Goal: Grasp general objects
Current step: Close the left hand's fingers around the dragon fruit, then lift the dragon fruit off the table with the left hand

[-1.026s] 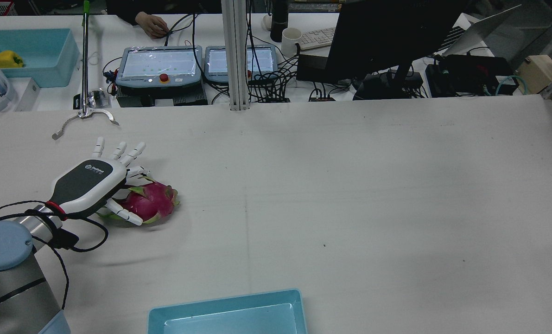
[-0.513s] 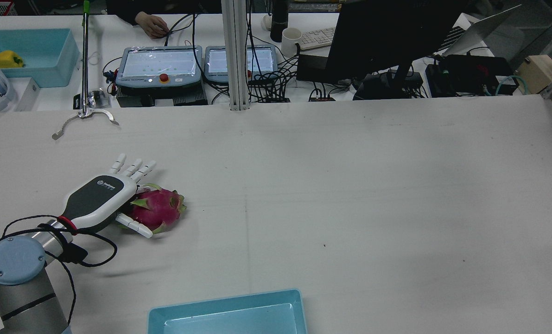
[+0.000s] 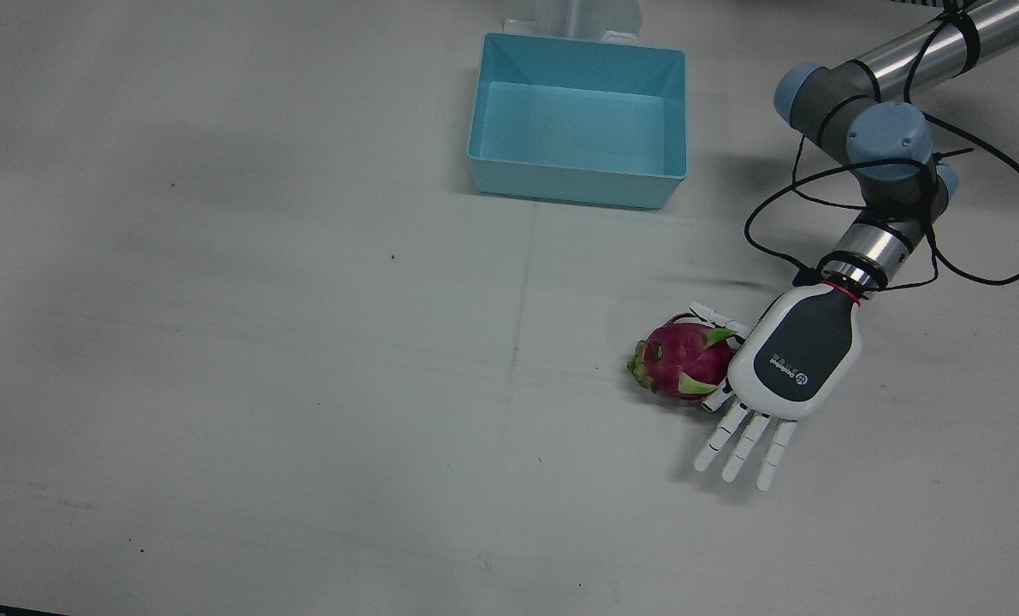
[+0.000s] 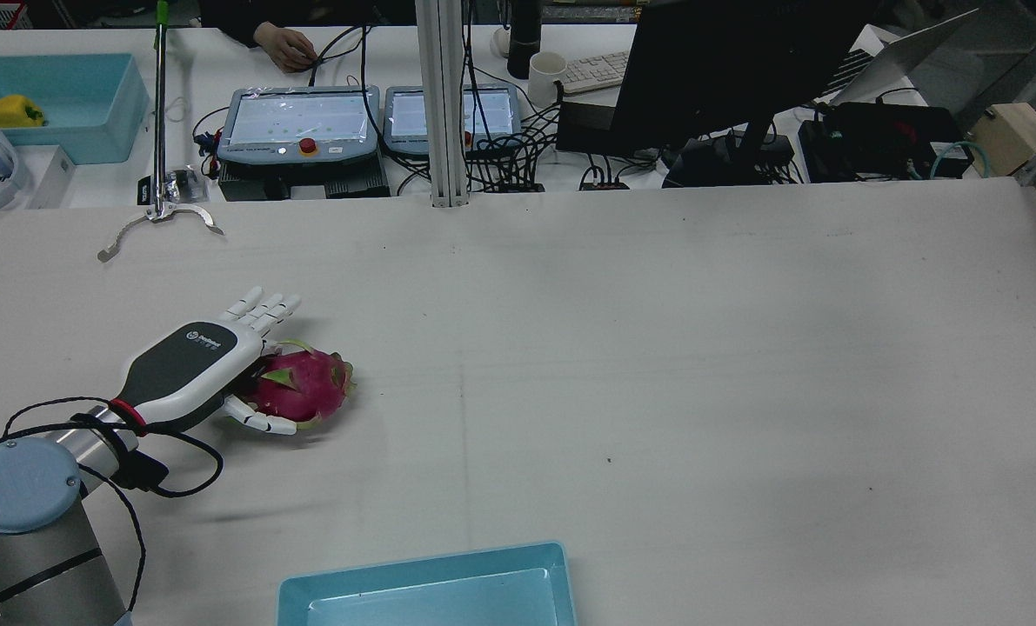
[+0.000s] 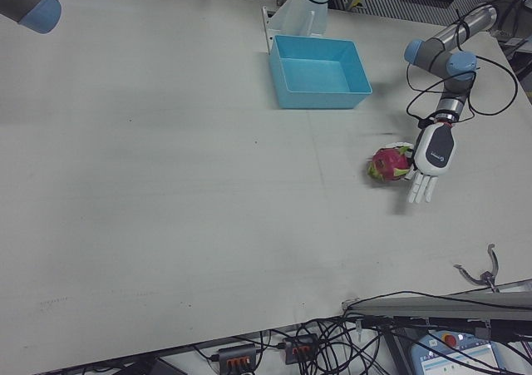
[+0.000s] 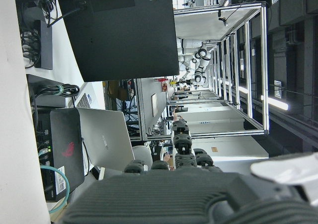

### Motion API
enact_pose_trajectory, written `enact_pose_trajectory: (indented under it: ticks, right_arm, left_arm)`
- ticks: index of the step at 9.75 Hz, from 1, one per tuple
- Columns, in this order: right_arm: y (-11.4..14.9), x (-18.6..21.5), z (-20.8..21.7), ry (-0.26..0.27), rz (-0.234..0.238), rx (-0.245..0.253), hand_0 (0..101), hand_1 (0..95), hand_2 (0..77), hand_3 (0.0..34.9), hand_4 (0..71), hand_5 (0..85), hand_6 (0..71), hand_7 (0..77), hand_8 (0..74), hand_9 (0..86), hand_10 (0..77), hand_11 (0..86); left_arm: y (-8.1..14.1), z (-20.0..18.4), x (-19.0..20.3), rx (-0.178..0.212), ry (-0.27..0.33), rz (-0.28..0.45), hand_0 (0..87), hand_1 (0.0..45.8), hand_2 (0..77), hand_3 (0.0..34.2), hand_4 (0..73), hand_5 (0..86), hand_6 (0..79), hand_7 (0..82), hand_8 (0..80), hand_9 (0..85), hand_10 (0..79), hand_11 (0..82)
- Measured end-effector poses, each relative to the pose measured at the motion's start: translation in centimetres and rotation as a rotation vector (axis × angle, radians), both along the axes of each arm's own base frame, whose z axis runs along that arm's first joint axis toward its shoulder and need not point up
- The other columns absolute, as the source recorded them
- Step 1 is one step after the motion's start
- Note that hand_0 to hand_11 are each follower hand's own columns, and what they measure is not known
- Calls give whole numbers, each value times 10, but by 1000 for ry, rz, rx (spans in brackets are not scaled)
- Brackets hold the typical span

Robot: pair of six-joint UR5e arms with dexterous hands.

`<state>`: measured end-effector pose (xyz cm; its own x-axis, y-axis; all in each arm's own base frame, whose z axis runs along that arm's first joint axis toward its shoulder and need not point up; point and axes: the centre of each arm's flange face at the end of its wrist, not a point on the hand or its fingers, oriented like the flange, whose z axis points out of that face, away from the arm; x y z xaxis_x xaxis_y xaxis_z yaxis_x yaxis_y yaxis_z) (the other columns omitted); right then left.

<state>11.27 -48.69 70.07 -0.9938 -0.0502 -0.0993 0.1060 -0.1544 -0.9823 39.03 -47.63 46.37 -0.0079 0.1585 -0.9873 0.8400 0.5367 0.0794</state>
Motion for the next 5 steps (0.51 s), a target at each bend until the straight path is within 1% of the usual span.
enact_pose_trajectory:
  ticks: [1,2,3,4,5]
  right_arm:
    - [0,0,0,0,0,0,1,82,16,0,0,5,0,0,0,5,0,5]
    - [0,0,0,0,0,0,1,82,16,0,0,5,0,0,0,5,0,5]
    - [0,0,0,0,0,0,1,82,16,0,0,0,0,0,0,5,0,5]
    - [0,0,0,0,0,0,2,82,16,0,0,0,0,0,0,5,0,5]
    - [0,0,0,0,0,0,2,82,16,0,0,0,0,0,0,5,0,5]
  left_arm:
    - [2,-10,-4,2,8,3,221,0,251,0,316,616,5,65,93,5,5,11]
    - [5,-21,-7,5,13,6,181,0,284,0,322,611,11,65,93,5,5,11]
    - [7,-31,-10,8,21,15,181,0,284,0,322,611,11,65,93,5,5,11]
    - [11,-41,-13,13,33,34,143,0,316,0,327,556,11,65,93,5,5,11]
    - [13,-51,-18,17,42,55,89,0,322,0,333,535,16,76,93,11,5,11]
